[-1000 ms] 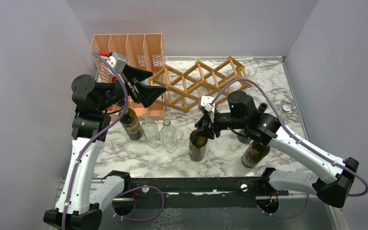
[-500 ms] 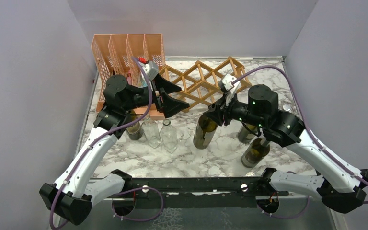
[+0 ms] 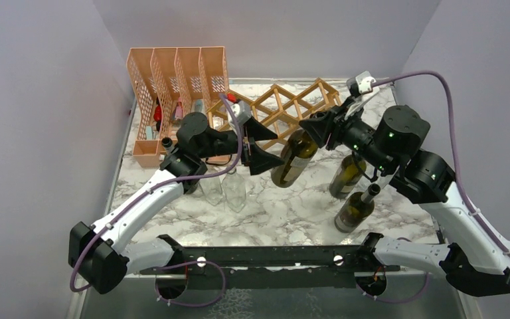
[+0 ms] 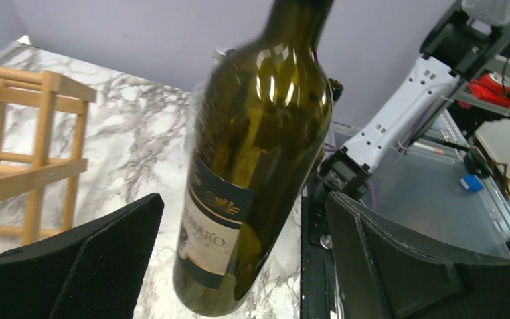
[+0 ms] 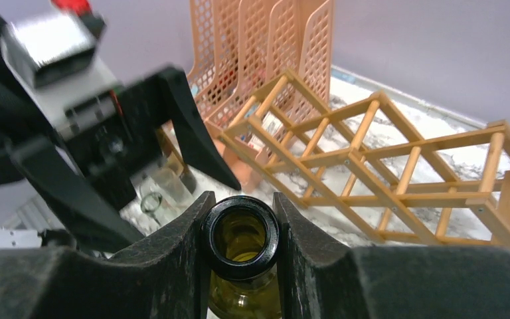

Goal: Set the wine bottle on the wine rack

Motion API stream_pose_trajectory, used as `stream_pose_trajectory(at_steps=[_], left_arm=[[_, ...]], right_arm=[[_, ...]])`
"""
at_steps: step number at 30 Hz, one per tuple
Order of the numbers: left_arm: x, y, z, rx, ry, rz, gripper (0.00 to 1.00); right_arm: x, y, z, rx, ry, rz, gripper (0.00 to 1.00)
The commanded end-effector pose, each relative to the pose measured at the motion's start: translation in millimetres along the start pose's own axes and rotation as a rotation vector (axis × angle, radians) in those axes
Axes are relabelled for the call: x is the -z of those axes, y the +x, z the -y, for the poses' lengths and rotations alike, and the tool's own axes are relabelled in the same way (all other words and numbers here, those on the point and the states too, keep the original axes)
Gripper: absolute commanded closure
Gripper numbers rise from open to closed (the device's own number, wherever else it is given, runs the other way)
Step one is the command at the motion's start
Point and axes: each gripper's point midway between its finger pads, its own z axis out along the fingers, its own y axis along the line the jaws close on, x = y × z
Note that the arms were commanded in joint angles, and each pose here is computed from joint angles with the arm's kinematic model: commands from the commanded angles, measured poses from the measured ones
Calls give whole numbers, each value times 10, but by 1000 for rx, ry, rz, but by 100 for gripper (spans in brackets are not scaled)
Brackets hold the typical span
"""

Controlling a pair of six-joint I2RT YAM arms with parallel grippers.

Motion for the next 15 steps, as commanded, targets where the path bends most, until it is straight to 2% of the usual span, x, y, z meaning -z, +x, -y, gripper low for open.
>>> stream_pose_trajectory(at_steps=[1, 7, 15], left_arm=[[-182, -138, 64, -108, 52, 43, 1], [-358, -73, 24, -124, 64, 65, 1], [-520, -54, -116, -121, 48, 68, 1]], right_arm=[[76, -683, 55, -67, 62, 209, 99], [8, -828, -23, -52, 30, 231, 99], [-53, -936, -274, -29, -101, 244, 99]])
